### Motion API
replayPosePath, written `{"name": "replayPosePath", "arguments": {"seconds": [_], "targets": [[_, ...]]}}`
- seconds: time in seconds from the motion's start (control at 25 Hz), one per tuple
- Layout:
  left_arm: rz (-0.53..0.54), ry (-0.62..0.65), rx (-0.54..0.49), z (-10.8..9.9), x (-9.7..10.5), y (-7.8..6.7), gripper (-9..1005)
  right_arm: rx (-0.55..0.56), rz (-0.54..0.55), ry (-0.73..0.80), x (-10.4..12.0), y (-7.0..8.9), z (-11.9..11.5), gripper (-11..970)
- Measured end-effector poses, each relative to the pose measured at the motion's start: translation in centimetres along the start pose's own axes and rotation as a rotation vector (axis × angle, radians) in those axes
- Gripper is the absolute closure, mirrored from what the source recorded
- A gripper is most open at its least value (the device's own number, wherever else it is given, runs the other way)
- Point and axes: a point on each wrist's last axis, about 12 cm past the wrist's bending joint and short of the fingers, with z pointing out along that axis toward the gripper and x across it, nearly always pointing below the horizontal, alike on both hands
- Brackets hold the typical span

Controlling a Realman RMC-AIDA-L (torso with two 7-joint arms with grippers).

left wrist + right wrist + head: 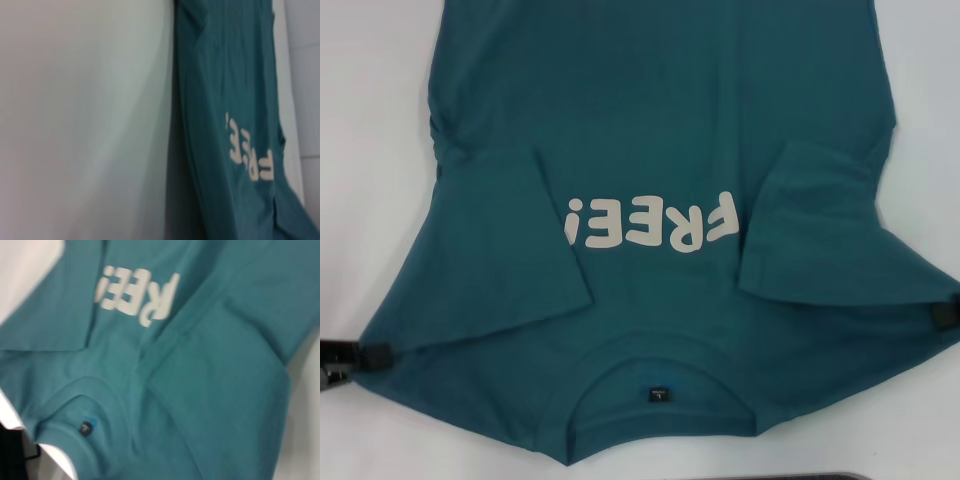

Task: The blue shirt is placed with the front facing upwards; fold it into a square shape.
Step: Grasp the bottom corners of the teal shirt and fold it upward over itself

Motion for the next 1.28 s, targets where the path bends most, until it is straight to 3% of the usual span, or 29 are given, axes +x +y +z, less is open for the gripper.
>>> {"name": "replayPosePath", "arguments": {"seconds": [0.36, 1.0, 1.28], "targets": [[0.042, 0.089, -0.009, -0.1, 0.9, -0.1, 962, 0.008, 0.016, 0.028, 0.4, -0.1, -1.0, 928], [0.041, 0.151, -0.061, -1.6, 2.6, 0.5, 957, 0.005, 0.061, 0.136, 2.2, -0.2, -0.6, 928], [0.087, 0.181, -0.051, -1.8, 2.9, 0.2, 955, 0.005, 0.023, 0.138, 2.7, 0.0, -0.6, 927]]}}
